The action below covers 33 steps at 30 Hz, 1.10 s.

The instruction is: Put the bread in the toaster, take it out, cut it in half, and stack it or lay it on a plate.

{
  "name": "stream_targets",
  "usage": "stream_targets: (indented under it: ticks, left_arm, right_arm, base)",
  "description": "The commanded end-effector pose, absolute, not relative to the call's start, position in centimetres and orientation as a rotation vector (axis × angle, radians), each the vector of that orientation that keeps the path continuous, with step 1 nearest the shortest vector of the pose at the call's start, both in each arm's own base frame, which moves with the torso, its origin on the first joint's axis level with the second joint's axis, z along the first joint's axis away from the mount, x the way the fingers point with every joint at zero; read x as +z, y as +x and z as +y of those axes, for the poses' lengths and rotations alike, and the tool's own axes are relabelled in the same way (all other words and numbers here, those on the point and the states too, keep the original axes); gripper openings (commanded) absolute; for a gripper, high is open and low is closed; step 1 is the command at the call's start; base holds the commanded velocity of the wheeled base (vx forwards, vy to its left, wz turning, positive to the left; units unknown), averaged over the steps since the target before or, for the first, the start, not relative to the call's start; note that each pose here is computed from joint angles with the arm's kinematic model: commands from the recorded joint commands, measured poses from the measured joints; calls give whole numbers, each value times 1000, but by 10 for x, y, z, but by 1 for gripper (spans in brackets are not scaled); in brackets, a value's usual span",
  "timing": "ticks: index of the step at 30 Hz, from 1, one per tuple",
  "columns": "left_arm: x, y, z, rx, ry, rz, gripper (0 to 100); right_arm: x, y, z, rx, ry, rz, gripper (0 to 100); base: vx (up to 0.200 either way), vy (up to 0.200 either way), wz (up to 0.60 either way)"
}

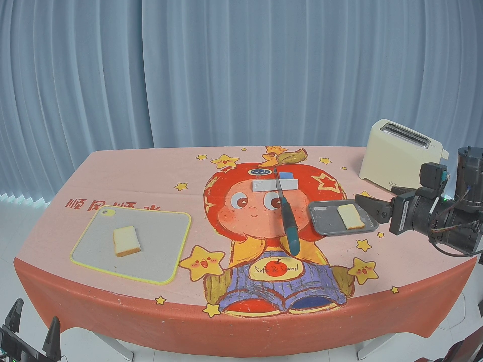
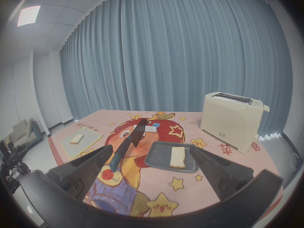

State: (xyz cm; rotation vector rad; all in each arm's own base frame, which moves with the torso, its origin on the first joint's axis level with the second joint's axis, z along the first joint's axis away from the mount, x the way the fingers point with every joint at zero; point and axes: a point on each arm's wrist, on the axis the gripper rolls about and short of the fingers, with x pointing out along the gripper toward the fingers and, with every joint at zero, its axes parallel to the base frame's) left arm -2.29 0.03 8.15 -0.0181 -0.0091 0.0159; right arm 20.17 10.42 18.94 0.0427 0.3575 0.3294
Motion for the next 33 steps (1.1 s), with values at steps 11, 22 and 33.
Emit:
stream_targets:
  ticks: [11,22,33]
  left_arm:
    - [77,-22,0,17,-17,-3,100]
    - [76,-22,0,17,-18,-2,100]
    - [76,-22,0,17,-20,-2,100]
  right_arm:
    - [188,197,110,362,36,362,100]
    - [188,193,112,380,32,364,100]
    - [183,191,117,399,21,383,100]
  base:
    - [0,0,0]
    - [0,127,0]
    - [0,200,0]
